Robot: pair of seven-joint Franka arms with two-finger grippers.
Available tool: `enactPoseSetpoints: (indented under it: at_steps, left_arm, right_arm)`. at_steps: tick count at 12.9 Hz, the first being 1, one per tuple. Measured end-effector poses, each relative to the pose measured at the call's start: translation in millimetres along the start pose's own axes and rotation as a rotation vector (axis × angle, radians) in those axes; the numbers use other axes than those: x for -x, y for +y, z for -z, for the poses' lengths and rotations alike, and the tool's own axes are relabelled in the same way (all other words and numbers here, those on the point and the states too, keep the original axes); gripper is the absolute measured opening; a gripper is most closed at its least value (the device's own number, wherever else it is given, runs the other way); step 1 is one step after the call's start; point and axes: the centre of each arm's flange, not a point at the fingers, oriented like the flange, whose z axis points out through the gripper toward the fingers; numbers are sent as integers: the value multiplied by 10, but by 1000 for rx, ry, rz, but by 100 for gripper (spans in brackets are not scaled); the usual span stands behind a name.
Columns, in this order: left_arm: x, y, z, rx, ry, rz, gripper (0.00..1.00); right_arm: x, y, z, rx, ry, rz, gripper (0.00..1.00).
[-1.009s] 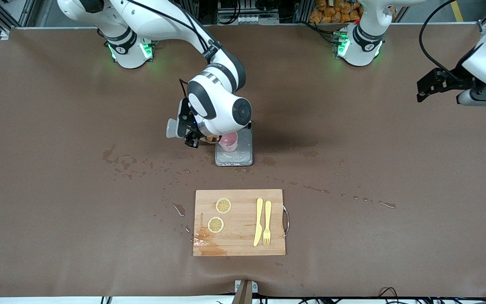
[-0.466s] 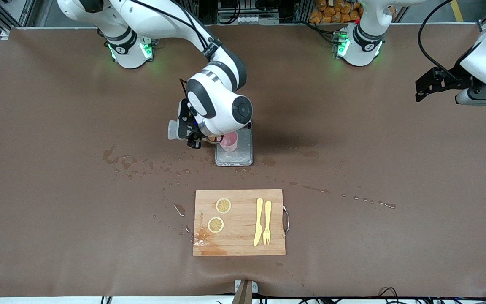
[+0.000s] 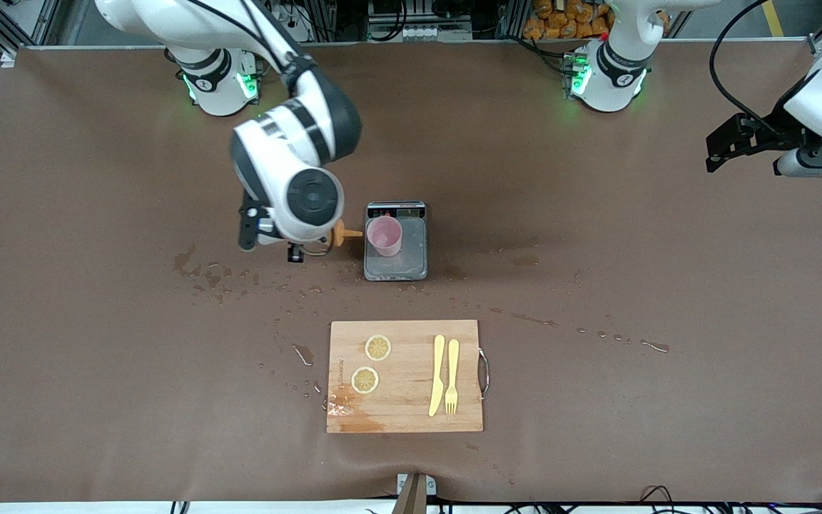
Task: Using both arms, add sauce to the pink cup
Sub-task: 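Tilt the squeeze bottle over the pink cup and squeeze sauce with the right gripper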
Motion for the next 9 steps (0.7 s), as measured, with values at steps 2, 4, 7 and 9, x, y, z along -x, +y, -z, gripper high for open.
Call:
enactPoseSetpoints:
  at_steps: [2, 4, 7, 9]
  left_arm:
    - [0, 6, 6, 0, 1, -1, 100]
    - [2, 32, 6, 0, 1, -6, 100]
    - [-26, 58, -44, 0, -9, -11, 100]
    - [-61, 56, -105, 0, -20, -10, 100]
  right_arm:
    - [-329, -71, -10, 29, -86, 16, 38]
    - [-741, -203, -34, 70, -220, 33, 38]
    - [-1591, -446, -168, 118, -407, 58, 38]
    - [-2026, -541, -318, 142, -509, 85, 38]
